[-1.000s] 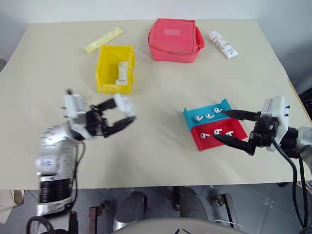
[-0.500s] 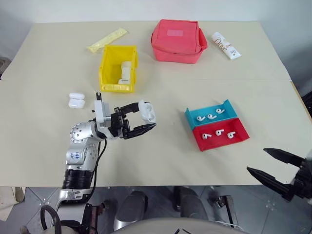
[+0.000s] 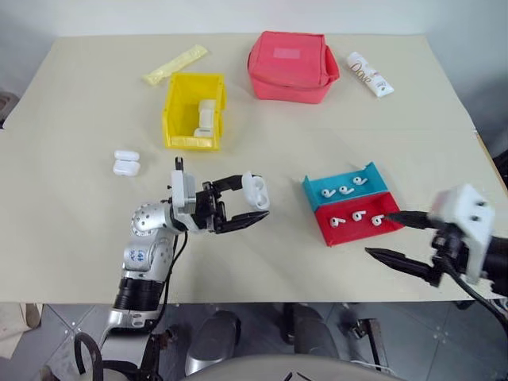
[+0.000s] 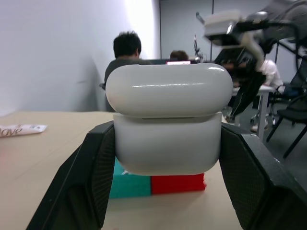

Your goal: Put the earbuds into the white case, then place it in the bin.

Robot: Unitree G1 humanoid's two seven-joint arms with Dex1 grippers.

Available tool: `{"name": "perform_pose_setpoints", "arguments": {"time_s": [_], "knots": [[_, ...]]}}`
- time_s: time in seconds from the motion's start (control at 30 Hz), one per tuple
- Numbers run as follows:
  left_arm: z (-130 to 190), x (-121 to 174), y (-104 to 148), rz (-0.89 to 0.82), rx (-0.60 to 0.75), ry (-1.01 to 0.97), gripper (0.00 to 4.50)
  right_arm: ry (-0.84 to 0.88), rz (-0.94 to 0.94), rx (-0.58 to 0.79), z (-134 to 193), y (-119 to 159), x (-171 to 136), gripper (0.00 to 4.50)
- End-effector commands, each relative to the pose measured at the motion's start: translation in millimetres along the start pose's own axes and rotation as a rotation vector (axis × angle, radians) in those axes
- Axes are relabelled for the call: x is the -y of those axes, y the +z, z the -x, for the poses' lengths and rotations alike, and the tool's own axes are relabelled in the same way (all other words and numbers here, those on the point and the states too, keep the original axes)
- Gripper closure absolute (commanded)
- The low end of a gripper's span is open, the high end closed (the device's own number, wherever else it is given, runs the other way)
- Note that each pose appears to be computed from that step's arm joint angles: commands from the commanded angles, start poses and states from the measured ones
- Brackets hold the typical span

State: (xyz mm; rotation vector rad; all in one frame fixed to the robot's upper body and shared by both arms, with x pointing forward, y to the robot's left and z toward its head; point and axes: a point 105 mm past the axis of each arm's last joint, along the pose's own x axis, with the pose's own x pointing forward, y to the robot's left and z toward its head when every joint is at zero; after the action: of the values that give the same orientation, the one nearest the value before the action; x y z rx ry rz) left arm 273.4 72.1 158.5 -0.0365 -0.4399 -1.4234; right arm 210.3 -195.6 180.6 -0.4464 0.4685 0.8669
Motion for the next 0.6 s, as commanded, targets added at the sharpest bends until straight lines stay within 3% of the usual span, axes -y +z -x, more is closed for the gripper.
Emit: {"name": "perform_pose_setpoints", "arguments": {"time_s": [0.03, 0.13, 0.23, 0.47, 0.6], "knots": [[-5.6, 7.3, 8.2, -0.037, 0.034, -0.018, 1.71, 0.022, 0.022, -0.04, -6.0, 0.6, 7.1, 0.88], [-9.2, 12.5, 6.4, -0.028, 0.046, -0.023, 1.71, 0.02, 0.035, -0.141, -12.6, -10.2, 20.5, 1.2], [-12.9, 16.6, 3.9, -0.024, 0.053, -0.027, 1.71, 0.027, 0.085, -0.175, -20.6, -12.7, 31.3, 2.1], [-16.9, 21.2, 1.9, -0.025, 0.065, -0.027, 1.71, 0.073, 0.167, -0.239, -39.7, -18.2, 47.9, 2.1], [-18.1, 23.5, 1.9, -0.027, 0.07, -0.017, 1.71, 0.098, 0.225, -0.268, -48.1, -19.7, 57.1, 3.0]]}}
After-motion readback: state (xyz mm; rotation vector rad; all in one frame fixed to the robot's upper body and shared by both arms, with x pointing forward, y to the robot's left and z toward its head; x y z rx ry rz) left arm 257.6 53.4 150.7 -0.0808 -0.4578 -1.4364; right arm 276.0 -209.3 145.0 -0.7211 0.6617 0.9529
